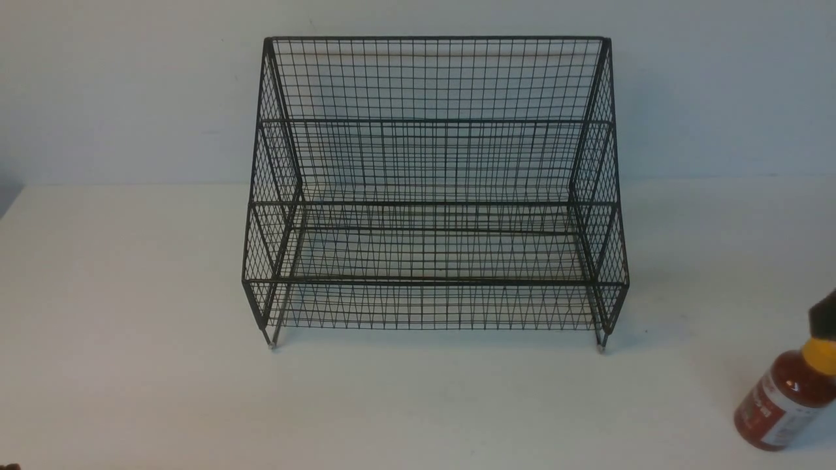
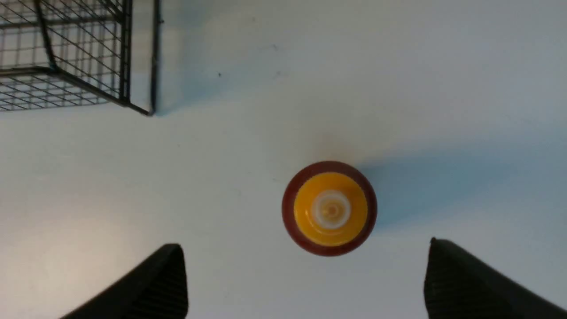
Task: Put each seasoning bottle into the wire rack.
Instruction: Use the right arm to grab the condiment bottle closest to it
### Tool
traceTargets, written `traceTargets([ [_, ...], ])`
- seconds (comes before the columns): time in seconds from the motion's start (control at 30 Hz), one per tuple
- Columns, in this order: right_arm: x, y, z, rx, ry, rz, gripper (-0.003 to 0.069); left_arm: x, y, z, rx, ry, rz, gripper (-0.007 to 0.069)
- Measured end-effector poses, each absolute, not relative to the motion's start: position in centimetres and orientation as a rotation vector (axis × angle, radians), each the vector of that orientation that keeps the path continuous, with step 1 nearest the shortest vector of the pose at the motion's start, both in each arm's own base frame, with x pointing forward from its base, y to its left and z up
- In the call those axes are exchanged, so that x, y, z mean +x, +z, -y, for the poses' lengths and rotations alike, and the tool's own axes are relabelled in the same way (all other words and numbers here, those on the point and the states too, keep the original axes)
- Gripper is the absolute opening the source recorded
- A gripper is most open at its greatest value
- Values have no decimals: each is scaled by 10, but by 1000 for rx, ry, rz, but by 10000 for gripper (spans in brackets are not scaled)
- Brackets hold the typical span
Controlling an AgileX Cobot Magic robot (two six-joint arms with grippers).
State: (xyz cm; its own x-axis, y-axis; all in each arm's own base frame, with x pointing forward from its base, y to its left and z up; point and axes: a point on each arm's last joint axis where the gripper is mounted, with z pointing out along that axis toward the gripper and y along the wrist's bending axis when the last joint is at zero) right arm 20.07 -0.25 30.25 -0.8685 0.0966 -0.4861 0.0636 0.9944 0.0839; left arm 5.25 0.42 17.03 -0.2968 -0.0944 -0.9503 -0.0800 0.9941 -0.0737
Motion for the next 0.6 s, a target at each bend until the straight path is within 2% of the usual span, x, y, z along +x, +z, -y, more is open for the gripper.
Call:
traceTargets([
  [0.23,217,287,7,141,39,-2676,690,52,170,-4,-126,-14,-1874,-5],
  [0.6,248,257,8,153,38,-2710,683,52,170,-4,-126,-14,-1874,-5],
])
